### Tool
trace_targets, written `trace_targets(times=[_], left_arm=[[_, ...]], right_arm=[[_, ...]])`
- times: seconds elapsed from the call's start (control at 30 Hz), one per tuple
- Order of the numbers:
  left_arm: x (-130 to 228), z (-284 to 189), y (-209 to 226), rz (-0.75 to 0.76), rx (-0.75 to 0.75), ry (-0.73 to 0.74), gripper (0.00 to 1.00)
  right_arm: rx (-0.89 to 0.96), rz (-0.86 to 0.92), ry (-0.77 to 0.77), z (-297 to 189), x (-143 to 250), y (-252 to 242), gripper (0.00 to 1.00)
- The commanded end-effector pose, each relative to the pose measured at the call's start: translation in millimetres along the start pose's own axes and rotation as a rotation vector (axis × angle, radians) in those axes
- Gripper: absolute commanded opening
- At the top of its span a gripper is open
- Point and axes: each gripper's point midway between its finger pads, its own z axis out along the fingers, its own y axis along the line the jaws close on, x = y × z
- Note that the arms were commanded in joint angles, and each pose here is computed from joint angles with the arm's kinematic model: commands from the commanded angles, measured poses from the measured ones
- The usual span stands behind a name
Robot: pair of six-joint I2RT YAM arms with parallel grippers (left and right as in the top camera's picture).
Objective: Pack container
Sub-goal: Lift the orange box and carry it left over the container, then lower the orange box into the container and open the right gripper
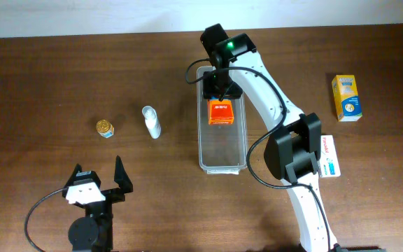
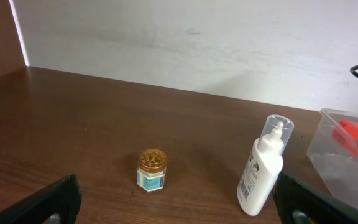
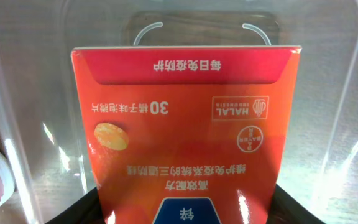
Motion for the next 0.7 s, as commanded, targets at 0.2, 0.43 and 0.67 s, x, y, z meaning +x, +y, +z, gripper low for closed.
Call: trace_targets(times=[0.2, 0.43, 0.67], left_arm=[[0.2, -0.1, 2.7, 0.016, -0.013, -0.003, 0.99], [0.2, -0.1, 2.7, 0.016, -0.013, -0.003, 1.0], [0.2, -0.1, 2.6, 0.016, -0.013, -0.003, 0.99]], right_arm=[[0.003, -0.006, -0.024, 13.5, -2.2, 7.4, 0.57], [0.004, -0.032, -0.012, 25.3, 6.7, 17.8, 0.57], [-0.01, -0.053, -0.035, 26.8, 5.3, 29.7, 0.57]])
